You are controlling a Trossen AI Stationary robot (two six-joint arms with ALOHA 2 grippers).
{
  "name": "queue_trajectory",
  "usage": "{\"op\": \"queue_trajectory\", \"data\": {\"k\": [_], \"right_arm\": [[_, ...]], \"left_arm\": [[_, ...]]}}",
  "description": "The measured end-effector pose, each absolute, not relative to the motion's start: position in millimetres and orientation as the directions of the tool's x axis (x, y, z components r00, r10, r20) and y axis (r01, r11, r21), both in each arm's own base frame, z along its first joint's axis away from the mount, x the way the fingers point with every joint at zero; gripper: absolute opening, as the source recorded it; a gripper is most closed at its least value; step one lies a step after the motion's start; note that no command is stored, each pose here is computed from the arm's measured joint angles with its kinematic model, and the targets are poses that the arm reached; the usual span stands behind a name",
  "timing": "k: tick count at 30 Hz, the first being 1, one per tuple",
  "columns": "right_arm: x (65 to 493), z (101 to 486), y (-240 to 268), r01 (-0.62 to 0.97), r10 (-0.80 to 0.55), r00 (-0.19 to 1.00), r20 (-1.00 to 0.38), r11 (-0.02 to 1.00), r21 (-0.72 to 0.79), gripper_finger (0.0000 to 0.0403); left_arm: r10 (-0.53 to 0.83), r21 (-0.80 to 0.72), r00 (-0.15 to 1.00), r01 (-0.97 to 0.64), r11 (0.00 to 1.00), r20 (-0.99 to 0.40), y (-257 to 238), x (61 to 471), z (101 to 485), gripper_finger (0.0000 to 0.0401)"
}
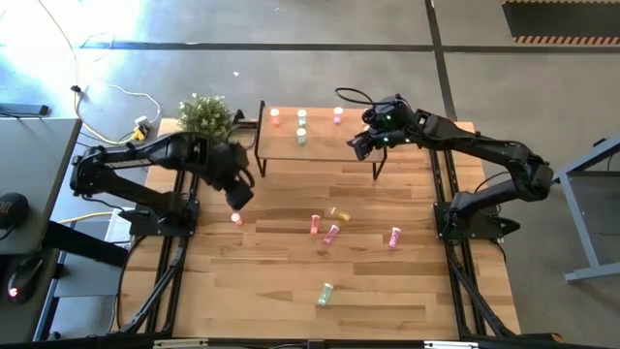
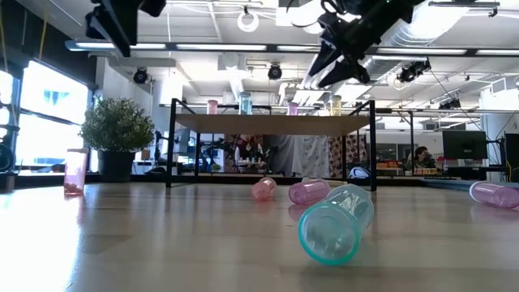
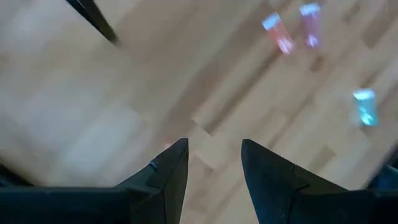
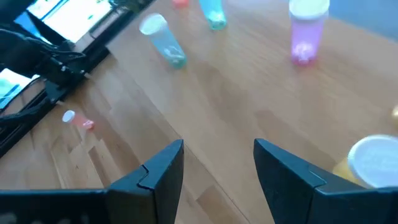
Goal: Pick and place medicine bottles onto shelf by color
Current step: Put the top left pink pill bottle on the shelf aligned with the other pink pill bottle
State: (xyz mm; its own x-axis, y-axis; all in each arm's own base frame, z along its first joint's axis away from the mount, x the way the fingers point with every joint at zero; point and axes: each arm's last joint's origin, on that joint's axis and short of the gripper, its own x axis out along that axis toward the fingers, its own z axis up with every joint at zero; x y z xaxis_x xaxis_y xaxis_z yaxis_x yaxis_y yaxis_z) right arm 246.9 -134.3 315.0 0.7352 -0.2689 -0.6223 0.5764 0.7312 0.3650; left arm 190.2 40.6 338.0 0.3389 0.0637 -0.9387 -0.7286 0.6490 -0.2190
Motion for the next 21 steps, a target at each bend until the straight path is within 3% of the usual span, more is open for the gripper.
{"op": "queue_trajectory", "data": {"k": [4, 11, 21], "right_arm": [[239.7, 324.6, -130.2, 0.555, -0.279, 0.755, -0.594, 0.755, 0.351, 0.0185], [228.3, 338.8, -123.5, 0.531, -0.289, 0.786, -0.547, 0.768, 0.357, 0.0185], [211.1, 356.9, -113.9, 0.501, -0.309, 0.820, -0.481, 0.794, 0.344, 0.0185]], "left_arm": [[-0.006, -0.276, 0.353, -0.721, 0.636, -0.936, 24.4, 189.4, 325.4, 0.0147], [-0.044, -0.243, 0.280, -0.731, 0.637, -0.959, 6.3, 187.5, 305.0, 0.0186], [-0.063, -0.159, 0.188, -0.554, 0.817, -0.980, -12.3, 183.7, 265.9, 0.0205]]}}
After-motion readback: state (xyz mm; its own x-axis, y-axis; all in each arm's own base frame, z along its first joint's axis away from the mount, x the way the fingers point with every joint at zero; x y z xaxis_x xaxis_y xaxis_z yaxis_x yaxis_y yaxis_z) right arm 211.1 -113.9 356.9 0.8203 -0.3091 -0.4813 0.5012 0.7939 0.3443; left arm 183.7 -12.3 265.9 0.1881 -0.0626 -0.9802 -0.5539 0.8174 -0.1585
